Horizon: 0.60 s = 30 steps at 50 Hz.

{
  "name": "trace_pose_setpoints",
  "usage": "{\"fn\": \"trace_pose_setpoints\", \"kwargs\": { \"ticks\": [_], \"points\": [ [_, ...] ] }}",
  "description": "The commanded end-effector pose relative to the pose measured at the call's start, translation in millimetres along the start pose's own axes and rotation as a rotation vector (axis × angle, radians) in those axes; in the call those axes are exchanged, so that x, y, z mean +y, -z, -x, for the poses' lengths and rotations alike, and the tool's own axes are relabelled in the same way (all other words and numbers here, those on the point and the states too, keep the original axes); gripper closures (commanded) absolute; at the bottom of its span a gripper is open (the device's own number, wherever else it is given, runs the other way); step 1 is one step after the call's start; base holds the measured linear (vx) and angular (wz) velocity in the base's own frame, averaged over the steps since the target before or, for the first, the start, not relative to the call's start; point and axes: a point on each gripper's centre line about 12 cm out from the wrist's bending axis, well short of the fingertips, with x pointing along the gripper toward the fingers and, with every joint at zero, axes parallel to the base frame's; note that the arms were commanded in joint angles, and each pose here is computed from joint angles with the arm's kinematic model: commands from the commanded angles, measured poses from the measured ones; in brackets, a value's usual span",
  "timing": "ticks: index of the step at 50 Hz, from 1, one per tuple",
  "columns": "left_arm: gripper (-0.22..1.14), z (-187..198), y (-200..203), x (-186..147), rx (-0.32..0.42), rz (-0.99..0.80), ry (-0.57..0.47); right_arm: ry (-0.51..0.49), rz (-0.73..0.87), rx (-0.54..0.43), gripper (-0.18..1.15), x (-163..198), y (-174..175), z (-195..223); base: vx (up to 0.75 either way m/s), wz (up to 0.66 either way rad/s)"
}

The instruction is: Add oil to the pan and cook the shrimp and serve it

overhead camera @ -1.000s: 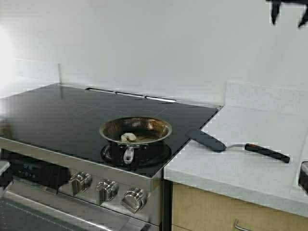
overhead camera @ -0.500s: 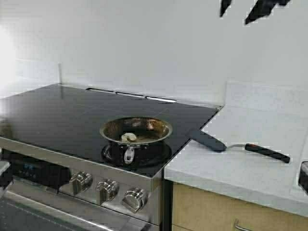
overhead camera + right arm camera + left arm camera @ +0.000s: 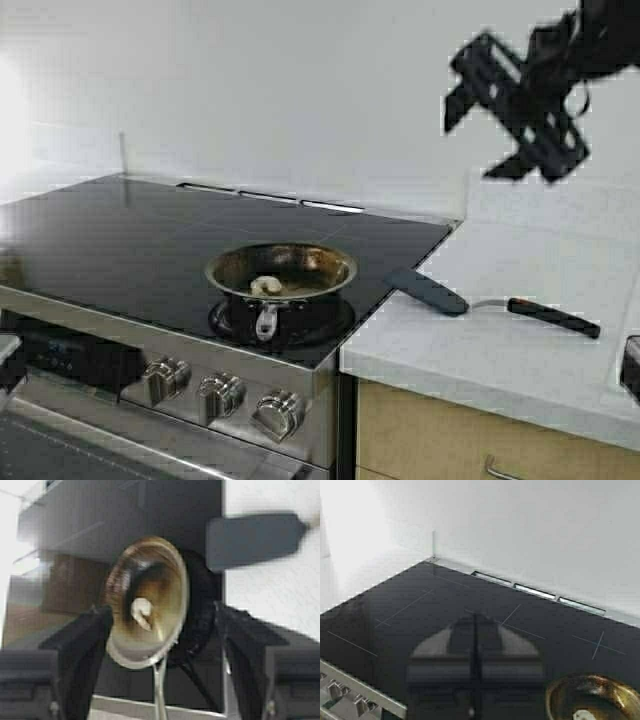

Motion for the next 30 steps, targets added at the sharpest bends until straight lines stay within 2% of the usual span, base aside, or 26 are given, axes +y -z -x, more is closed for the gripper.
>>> {"fn": "trace_pose_setpoints", "kwargs": {
  "ticks": [1, 11, 18, 30],
  "points": [
    [0.89, -1.4, -4.8, -0.3, -0.012, 0.005, 0.001, 0.016, -0.032, -0.03, 0.02, -7.0, 14.7, -9.9, 0.0, 0.0],
    [0.89, -1.4, -4.8, -0.3, -0.012, 0.005, 0.0, 0.125, -0.106, -0.087, 0.02, -38.6, 41.0, -25.3, 0.0, 0.0],
    [0.89, -1.4, -4.8, -0.3, -0.012, 0.006, 0.0, 0.172, -0.171, -0.088, 0.02, -57.1, 53.3, -35.6, 0.0, 0.0],
    [0.89, -1.1, -4.4, -0.2, -0.012, 0.005, 0.0, 0.219, -0.355, -0.162, 0.02, -97.7, 65.4, -51.4, 0.0, 0.0]
  ]
}}
